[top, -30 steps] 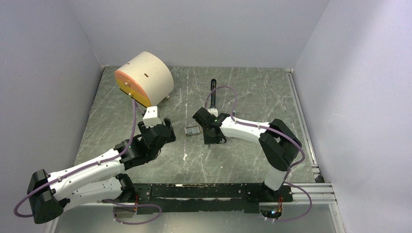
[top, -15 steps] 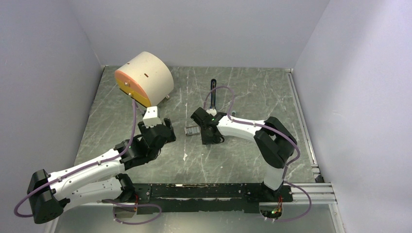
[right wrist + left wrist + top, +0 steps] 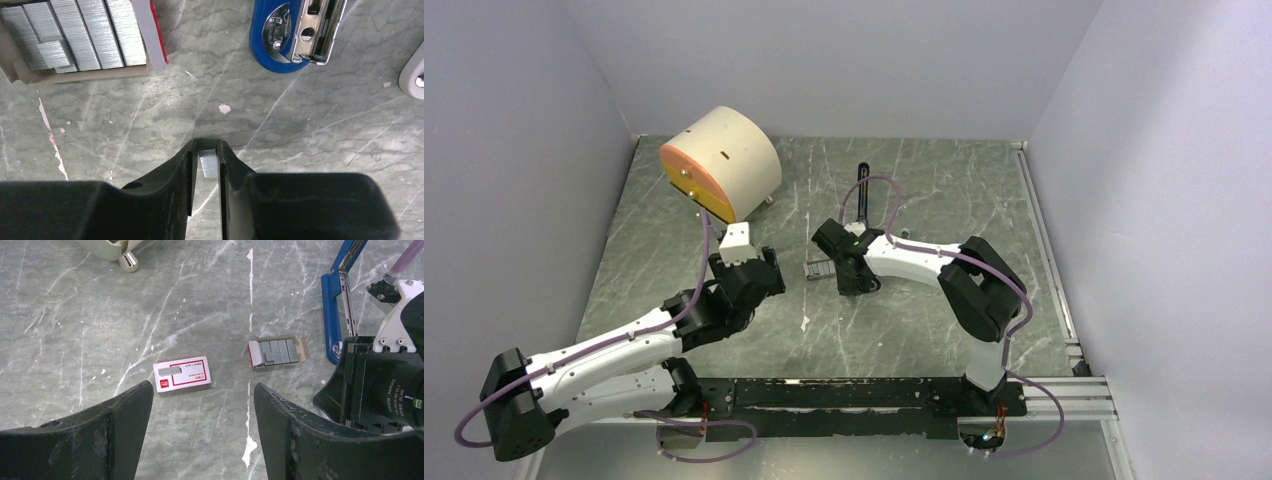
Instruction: Load the staples into the stapler
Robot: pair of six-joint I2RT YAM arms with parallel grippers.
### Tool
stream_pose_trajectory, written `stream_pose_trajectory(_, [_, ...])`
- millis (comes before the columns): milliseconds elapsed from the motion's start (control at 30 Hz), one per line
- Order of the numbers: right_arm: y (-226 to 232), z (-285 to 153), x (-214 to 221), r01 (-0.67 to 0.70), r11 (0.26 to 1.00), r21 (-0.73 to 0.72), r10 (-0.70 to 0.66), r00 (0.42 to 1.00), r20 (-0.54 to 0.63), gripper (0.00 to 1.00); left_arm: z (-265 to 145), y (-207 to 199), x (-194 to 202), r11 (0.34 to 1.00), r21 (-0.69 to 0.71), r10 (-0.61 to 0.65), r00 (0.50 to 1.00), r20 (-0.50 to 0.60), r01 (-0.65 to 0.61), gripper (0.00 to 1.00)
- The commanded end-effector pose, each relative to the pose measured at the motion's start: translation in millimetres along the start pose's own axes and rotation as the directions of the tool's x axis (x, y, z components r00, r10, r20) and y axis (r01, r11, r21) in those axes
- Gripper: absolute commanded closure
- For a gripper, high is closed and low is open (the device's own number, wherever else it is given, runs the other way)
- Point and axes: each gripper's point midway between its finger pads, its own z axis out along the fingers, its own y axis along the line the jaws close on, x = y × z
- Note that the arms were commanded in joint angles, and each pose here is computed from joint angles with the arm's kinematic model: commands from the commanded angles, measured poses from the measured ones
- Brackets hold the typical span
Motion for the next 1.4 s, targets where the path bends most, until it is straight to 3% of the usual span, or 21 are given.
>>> stream_pose_trajectory(0, [-11.6, 5.4, 8.6, -0.004, 0.998, 0.063, 0.005, 1.000, -0.022, 0.77, 3.1, -0.5, -1.5, 1.000, 0.001, -0.012, 1.000, 0.014, 0.012, 0.22])
stream_pose_trajectory(100, [-12.3, 3.4, 8.5, -0.007, 0.998, 0.061, 0.008, 1.000, -0.018, 0.77, 3.2, -1.5, -0.9, 1.000, 0.005, -0.013, 1.000, 0.011, 0.013, 0.22])
stream_pose_trajectory(333, [-6.3, 0.7, 9.5, 0.051, 0.998, 0.025, -0.049, 0.998, -0.043, 0.66, 3.4, -3.1, 0.8, 1.000, 0.012, -0.017, 1.000, 0.002, 0.017, 0.22])
stream_pose_trajectory(900, [-7.0, 8.2, 13.6, 0.130, 0.991, 0.010, -0.128, 0.987, -0.093, 0.74, 3.4, -2.2, 1.4, 1.000, 0.003, -0.016, 1.000, -0.003, 0.016, 0.22])
stream_pose_trajectory(1067, [-9.7, 2.3, -5.8, 0.122, 0.992, 0.029, -0.122, 0.993, -0.007, 0.75, 2.8, -2.0, 1.0, 1.000, 0.003, -0.017, 1.000, -0.003, 0.017, 0.21])
stream_pose_trajectory(1367, [-10.2, -52.7, -88.8, 0.021, 1.000, -0.013, -0.016, 0.948, 0.317, 0.77, 1.1, -12.5, -2.9, 0.999, 0.038, -0.033, 0.999, -0.017, 0.033, 0.21])
